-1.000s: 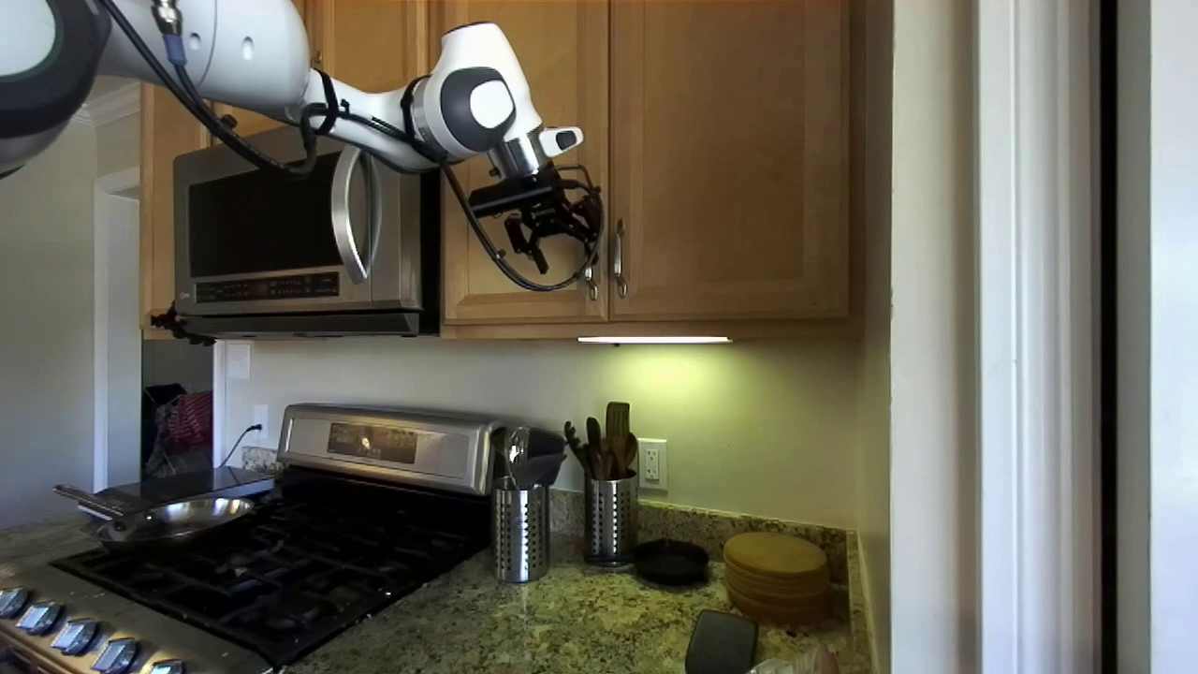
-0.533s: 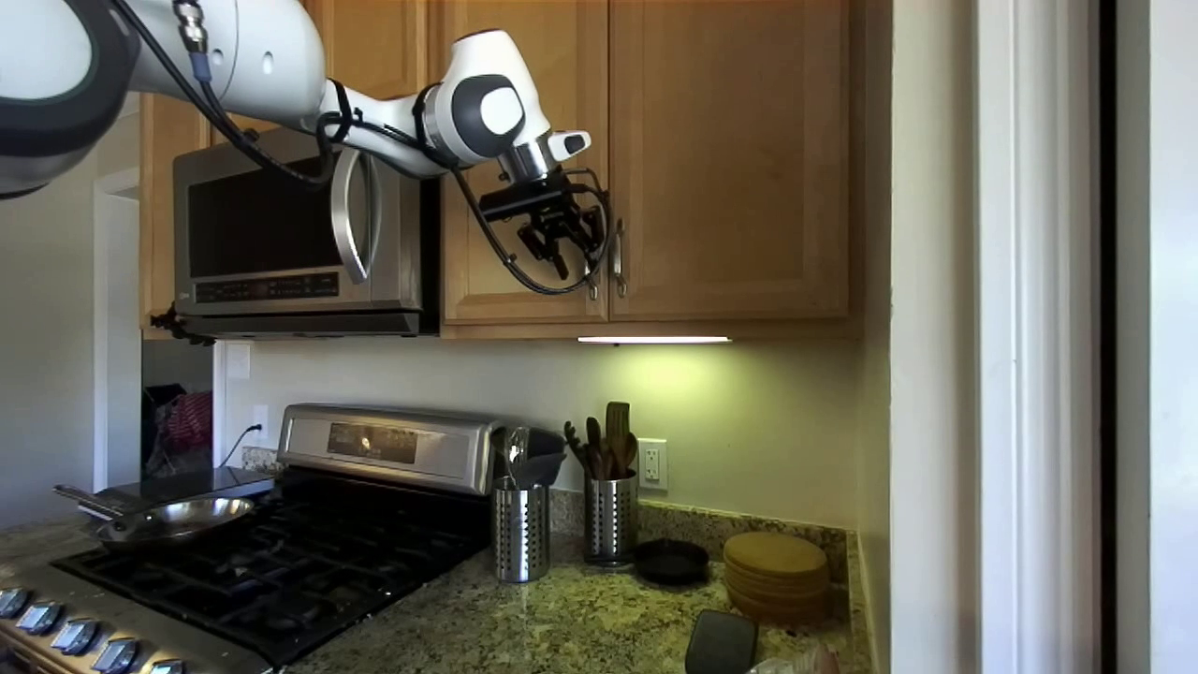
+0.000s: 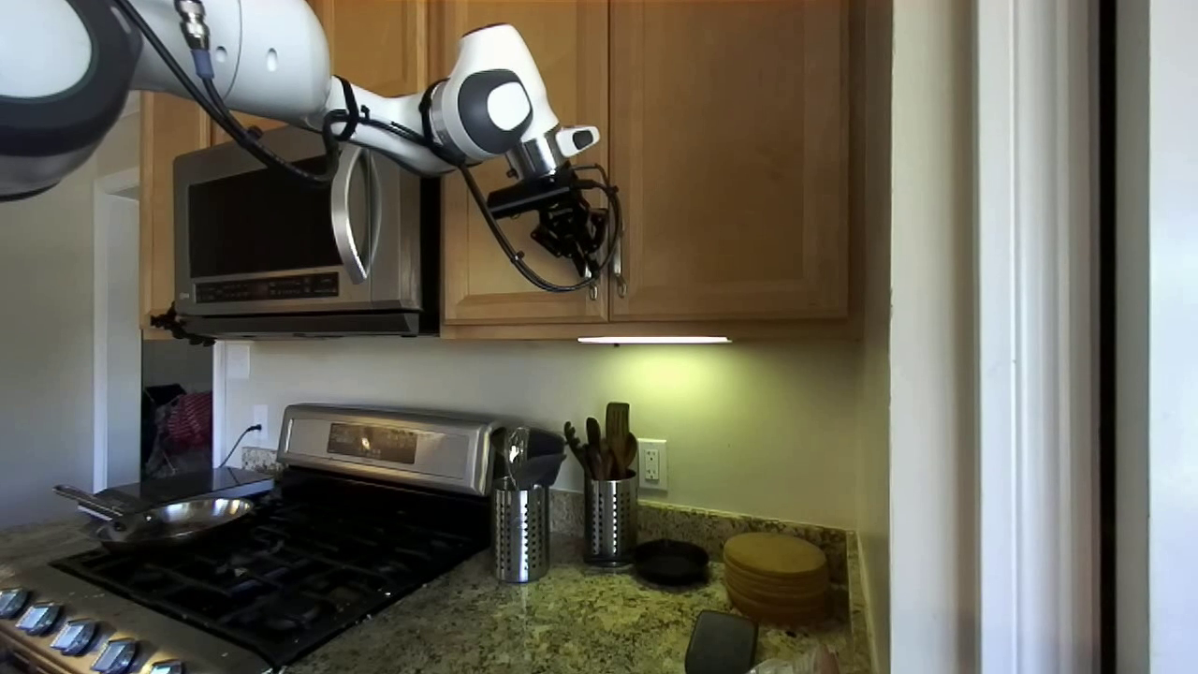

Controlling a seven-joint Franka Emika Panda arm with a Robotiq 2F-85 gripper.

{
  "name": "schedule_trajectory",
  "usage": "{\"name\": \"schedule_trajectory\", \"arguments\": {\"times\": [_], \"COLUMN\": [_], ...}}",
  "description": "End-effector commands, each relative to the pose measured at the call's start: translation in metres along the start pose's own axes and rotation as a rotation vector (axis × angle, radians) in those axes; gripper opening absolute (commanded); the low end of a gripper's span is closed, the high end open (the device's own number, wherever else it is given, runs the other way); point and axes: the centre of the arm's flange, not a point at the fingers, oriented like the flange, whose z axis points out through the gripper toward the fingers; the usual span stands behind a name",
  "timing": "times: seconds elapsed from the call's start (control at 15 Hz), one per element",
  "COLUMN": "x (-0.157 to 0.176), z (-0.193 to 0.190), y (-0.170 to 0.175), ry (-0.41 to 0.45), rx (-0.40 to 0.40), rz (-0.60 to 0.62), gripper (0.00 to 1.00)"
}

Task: Open the cupboard

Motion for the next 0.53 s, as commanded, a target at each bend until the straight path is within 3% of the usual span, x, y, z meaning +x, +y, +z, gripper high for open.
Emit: {"name": "schedule_trajectory", "arguments": {"times": [0.0, 0.47], "x": [-0.004, -0.028], "z": [-0.002, -0.019], "y": [-0.01, -0.023], "ry": [-0.012, -0.009], "rx": [0.021, 0.017], "rz": [-0.002, 0.01], "gripper": [0.1, 0.09]}}
